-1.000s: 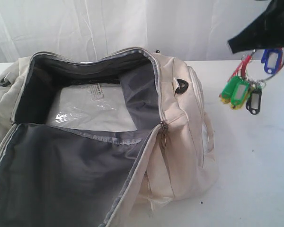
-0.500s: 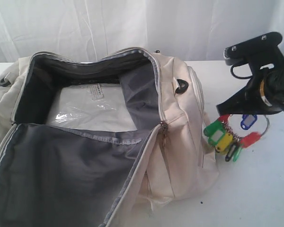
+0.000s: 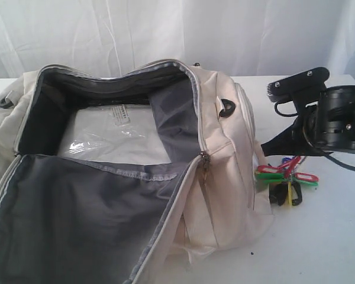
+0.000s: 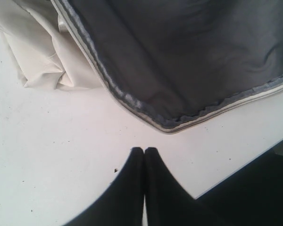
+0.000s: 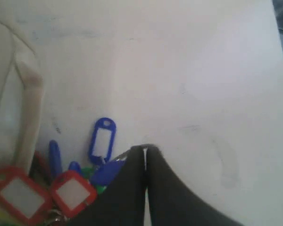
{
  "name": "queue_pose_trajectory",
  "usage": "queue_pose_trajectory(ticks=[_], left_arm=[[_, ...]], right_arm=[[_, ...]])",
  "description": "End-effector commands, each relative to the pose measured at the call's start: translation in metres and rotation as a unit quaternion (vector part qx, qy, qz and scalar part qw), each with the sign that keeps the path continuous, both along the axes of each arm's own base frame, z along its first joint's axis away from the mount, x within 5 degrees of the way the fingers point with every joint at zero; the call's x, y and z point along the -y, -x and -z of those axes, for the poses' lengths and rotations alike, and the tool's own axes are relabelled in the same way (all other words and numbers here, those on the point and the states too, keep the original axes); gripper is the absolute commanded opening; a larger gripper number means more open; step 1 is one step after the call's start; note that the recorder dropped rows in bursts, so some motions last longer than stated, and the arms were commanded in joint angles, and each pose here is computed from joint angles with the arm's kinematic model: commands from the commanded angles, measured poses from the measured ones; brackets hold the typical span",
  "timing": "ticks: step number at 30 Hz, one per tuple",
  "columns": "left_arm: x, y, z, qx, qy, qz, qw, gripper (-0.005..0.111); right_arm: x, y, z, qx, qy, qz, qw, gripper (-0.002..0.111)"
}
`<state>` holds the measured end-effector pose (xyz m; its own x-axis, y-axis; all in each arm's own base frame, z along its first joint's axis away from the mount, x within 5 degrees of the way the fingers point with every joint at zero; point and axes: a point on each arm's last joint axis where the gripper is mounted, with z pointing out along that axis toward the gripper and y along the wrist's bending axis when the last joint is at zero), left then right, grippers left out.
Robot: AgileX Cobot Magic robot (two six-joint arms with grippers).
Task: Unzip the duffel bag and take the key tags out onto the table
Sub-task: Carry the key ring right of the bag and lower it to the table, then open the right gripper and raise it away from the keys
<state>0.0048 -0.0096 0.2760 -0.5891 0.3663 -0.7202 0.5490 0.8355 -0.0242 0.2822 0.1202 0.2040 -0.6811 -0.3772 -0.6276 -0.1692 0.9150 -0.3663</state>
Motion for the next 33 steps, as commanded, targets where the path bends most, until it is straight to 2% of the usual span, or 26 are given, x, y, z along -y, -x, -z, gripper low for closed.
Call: queue_pose_trajectory(ticks=[1,4,8,13,18,22,25,33], left_arm=[[-0.001,0.002,-0.001,0.002,0.0,-0.004,1.0,0.0],[-0.001,0.001,-0.001,0.005,0.0,-0.004,1.0,0.0],[-0.001,0.001,-0.001,0.005,0.0,-0.004,1.0,0.0],[-0.001,0.001,-0.001,0.005,0.0,-0.004,1.0,0.0],[-0.001,0.001,-0.001,0.005,0.0,-0.004,1.0,0.0],[-0.001,0.001,-0.001,0.005,0.0,-0.004,1.0,0.0],[-0.001,0.001,-0.001,0.004,0.001,-0.004,1.0,0.0],[-0.001,0.001,-0.001,0.004,0.001,-0.004,1.0,0.0]], right_arm=[[0.014,-0.005,-0.005,0.036,0.025,0.048,0.998,0.0],[0.018,-0.008,-0.005,0.035,0.019,0.048,0.998,0.0],[0.001,-0.01,0.001,0.019,-0.061,-0.017,0.998,0.0],[0.006,-0.01,0.0,0.024,-0.038,-0.008,0.999,0.001],[0.005,-0.009,0.001,0.015,-0.057,0.009,0.998,0.022],[0.005,-0.008,0.002,0.009,-0.07,0.017,0.997,0.047],[0.008,-0.007,0.002,0.008,-0.065,0.035,0.997,0.06],[0.011,0.002,-0.019,0.02,-0.097,0.051,0.994,0.062]])
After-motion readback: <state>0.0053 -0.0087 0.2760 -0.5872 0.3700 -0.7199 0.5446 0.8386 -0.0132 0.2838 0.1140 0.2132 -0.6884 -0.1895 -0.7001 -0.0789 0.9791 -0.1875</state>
